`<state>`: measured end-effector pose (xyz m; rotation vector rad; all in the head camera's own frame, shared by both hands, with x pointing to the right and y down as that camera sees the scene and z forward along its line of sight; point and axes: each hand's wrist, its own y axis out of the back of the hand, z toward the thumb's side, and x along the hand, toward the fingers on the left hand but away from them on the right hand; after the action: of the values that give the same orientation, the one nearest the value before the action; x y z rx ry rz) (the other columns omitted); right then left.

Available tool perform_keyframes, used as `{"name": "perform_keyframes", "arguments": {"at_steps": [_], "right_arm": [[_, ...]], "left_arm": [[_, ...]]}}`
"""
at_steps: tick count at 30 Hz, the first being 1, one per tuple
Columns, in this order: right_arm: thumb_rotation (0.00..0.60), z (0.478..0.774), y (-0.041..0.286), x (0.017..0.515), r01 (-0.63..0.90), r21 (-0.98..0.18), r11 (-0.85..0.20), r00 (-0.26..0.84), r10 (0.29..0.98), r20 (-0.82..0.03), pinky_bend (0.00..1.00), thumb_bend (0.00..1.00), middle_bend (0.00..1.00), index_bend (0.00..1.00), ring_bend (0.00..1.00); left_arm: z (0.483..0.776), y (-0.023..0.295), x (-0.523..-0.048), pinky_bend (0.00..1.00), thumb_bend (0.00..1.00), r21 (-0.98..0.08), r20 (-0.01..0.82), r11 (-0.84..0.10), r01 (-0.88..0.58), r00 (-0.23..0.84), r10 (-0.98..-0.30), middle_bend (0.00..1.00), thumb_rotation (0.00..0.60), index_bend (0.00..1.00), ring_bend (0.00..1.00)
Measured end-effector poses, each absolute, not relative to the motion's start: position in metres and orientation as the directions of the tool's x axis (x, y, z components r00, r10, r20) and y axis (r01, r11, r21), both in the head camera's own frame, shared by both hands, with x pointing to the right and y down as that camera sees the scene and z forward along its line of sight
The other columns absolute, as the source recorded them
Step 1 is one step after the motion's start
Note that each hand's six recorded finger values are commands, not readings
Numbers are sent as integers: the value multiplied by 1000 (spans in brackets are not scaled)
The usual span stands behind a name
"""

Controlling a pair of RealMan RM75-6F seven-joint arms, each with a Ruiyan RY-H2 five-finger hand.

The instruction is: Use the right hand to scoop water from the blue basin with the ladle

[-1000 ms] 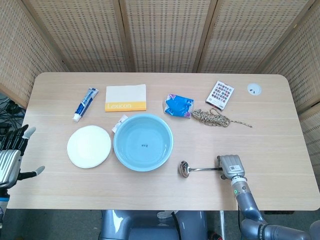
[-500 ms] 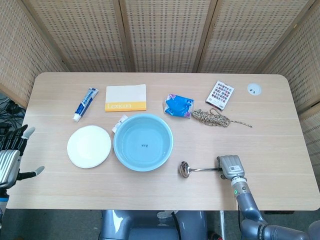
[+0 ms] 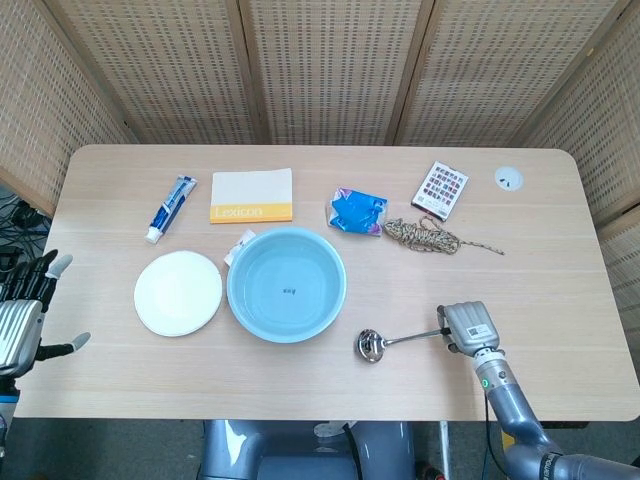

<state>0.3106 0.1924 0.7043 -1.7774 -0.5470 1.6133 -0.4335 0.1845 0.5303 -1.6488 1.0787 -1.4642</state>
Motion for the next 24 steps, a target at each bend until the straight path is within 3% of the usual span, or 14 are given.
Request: {"name": "perform_keyframes", "arguments": {"at_steps": [14, 24], "right_arm": [[600, 668, 200, 301, -136, -682, -719, 307, 624, -719, 1000, 720, 1000, 785, 1000], [600, 642, 194, 286, -109, -689, -717, 387, 608, -693, 1000, 720, 1000, 793, 1000]], "left_arm": [[532, 185, -432, 0, 0, -890, 436, -435, -139, 28, -900, 0, 600, 0, 0], [536, 183, -432, 0, 0, -886, 445, -444, -137, 24, -895, 0, 600, 0, 0]]}}
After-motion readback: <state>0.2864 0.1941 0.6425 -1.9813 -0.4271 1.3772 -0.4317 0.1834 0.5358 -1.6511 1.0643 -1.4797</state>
